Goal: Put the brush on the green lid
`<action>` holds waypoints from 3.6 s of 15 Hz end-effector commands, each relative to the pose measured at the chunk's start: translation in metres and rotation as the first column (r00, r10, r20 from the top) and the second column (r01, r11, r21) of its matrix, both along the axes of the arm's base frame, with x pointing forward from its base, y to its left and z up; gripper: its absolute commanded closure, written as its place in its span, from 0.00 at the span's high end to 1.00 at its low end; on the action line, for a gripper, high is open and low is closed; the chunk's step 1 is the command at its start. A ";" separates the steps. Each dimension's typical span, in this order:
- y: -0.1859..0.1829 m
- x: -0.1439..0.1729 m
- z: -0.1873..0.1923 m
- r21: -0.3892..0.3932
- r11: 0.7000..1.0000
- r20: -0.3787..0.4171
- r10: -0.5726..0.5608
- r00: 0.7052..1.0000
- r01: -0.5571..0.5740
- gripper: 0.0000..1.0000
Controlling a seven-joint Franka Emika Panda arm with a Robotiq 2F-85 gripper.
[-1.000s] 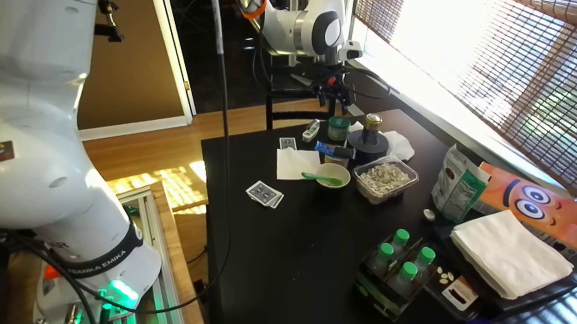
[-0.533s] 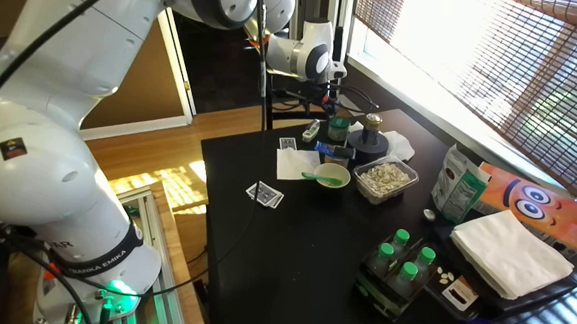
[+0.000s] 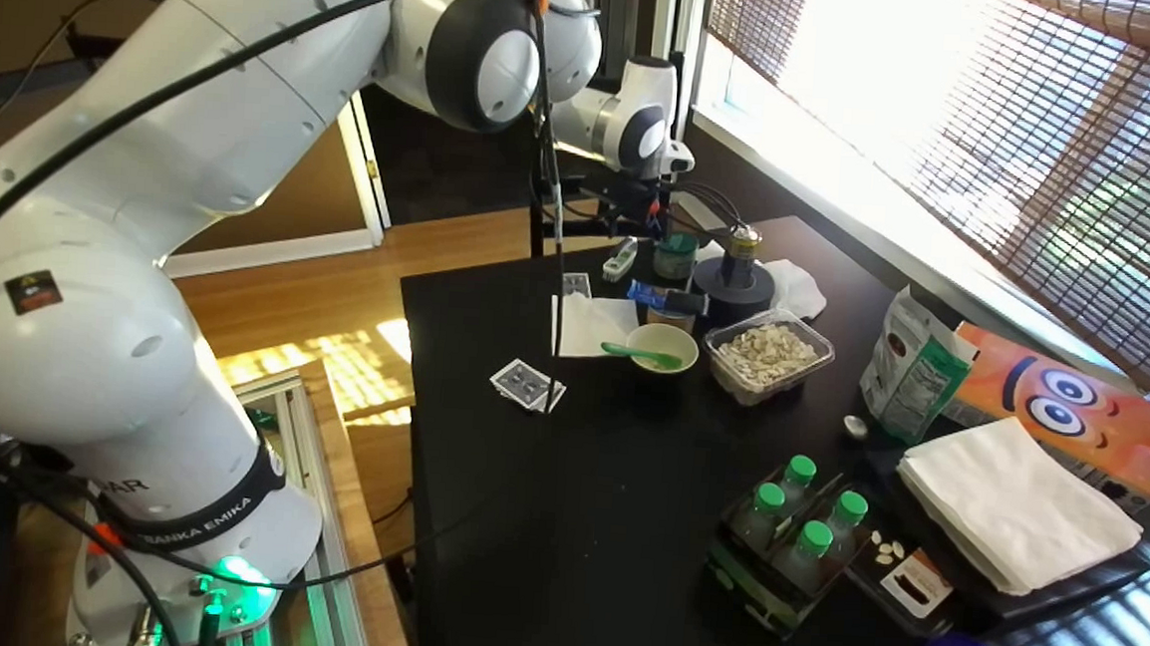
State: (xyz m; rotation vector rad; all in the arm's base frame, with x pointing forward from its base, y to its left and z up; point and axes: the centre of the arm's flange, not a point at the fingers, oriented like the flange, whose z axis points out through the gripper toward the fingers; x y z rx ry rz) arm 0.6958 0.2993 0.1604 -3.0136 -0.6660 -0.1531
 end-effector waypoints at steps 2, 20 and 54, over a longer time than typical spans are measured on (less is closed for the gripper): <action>0.022 0.027 -0.006 0.034 0.999 -0.063 -0.004 0.998 0.006 0.72; 0.039 0.018 0.066 0.141 0.986 -0.033 0.094 0.995 -0.088 0.06; 0.005 0.108 0.056 -0.067 0.997 0.013 -0.041 0.999 0.042 0.06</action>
